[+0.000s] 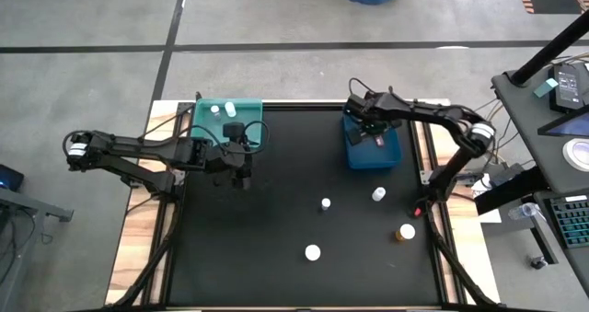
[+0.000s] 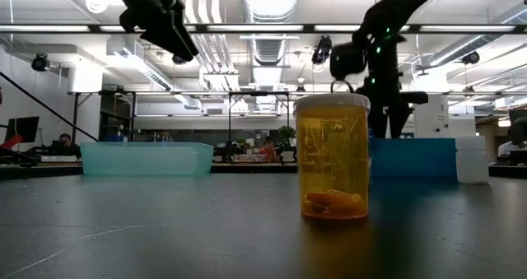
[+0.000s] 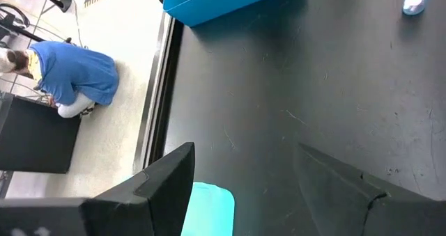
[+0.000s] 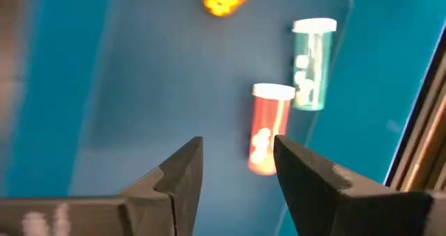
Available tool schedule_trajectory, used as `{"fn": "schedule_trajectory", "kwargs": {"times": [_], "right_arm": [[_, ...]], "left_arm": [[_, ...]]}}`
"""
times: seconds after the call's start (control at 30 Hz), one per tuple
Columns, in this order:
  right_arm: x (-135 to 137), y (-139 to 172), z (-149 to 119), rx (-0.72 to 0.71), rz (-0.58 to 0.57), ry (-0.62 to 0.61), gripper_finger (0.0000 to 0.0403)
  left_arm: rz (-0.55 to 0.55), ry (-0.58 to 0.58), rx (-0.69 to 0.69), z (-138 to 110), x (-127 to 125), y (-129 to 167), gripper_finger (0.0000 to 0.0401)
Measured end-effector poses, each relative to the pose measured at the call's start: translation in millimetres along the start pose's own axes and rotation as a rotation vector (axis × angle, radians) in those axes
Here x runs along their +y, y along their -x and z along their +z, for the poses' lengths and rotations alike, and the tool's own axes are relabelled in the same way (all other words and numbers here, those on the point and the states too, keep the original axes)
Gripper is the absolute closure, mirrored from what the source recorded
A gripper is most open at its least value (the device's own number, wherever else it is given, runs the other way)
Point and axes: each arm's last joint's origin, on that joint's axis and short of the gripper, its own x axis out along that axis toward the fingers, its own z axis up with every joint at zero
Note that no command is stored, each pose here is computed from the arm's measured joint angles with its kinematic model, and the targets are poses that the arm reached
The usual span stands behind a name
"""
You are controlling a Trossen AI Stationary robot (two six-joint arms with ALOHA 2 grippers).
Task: Pick and place medicine bottles into bin by pill shape (circle, oval)
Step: Put the blue capsule bottle into the light blue bin
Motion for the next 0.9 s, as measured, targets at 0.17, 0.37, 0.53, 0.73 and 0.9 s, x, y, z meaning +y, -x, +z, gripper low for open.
{"fn": "schedule_trajectory", "kwargs": {"times": [0.17,0.37,0.53,0.73,0.9], "right_arm": [[5.8,32.3,-15.9,-0.065,0.112,0.048,0.0236],[20.0,69.5,-46.8,-0.15,0.231,0.14,0.0236],[31.6,94.2,-76.3,-0.207,0.315,0.243,0.0236],[53.7,109.0,-110.1,-0.251,0.391,0.439,0.0236],[76.8,108.4,-139.3,-0.352,0.47,0.717,0.023]], "left_arm": [[-0.004,0.023,-0.003,0.2,-0.2,0.0,0.0173],[-0.005,0.031,-0.012,-2.9,-3.5,-4.3,0.0173],[-0.007,0.037,-0.023,-10.6,-9.5,-11.0,0.0173],[-0.056,0.084,-0.09,-11.1,-14.0,-15.4,0.0173],[-0.126,0.111,-0.12,-10.7,-17.3,-16.9,0.0173]]}}
